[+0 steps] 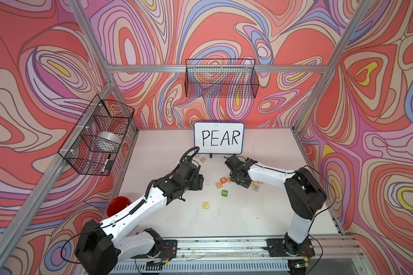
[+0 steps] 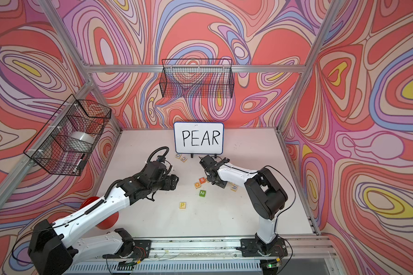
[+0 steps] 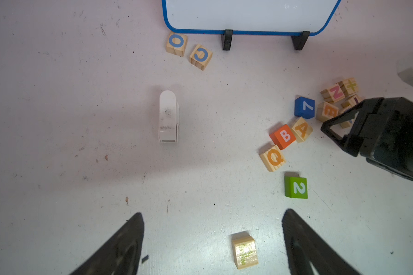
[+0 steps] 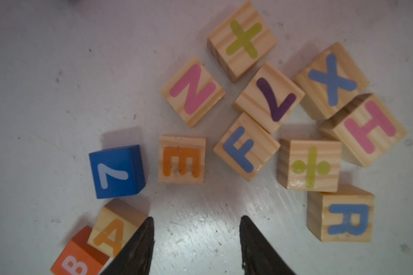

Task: Spell the uppercase word “pear” with letter blocks
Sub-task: Pick up the letter block from the center of the board.

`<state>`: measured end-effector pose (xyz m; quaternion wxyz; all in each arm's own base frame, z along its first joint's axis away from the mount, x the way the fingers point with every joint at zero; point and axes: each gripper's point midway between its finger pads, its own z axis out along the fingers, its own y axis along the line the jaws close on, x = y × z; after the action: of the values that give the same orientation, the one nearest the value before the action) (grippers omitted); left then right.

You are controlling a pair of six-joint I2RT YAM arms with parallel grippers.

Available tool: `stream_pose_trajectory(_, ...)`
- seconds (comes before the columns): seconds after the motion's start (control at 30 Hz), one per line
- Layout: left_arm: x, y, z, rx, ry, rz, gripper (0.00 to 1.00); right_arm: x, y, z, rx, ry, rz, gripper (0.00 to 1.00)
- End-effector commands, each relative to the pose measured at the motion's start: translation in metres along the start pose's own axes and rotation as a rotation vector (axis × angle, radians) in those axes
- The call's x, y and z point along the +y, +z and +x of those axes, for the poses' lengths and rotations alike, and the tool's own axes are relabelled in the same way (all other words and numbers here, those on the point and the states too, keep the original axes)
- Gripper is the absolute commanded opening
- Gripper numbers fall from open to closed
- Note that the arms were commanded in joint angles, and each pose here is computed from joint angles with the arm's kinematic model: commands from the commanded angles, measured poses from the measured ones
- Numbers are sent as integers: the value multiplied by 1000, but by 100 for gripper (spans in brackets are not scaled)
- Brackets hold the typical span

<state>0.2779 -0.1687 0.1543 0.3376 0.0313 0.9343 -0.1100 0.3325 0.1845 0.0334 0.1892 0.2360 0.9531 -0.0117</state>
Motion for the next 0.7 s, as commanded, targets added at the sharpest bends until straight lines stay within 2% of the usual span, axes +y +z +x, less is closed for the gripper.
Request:
stream_pose_trajectory(0.0, 6, 0, -2, -15, -23, -18, 87, 1, 6, -4, -19, -14, 43, 57)
stream_pose_trajectory(0.13, 8, -2, -4, -16, -18, -29, 87, -2, 13, -9, -42, -37, 94, 56)
stream_pose_trajectory(0.4, 8, -3, -9, -11, -28, -46, 87, -1, 34, -18, -54, -17, 83, 54)
stream_pose_trajectory(0.5, 8, -3, -11, -17, -48, -51, 87, 0, 41, -23, -49, 1, 35, 52)
stream_pose_trajectory(0.67, 7, 0, -10, -13, -87, -46, 87, -6, 42, -27, -47, -22, 61, 45)
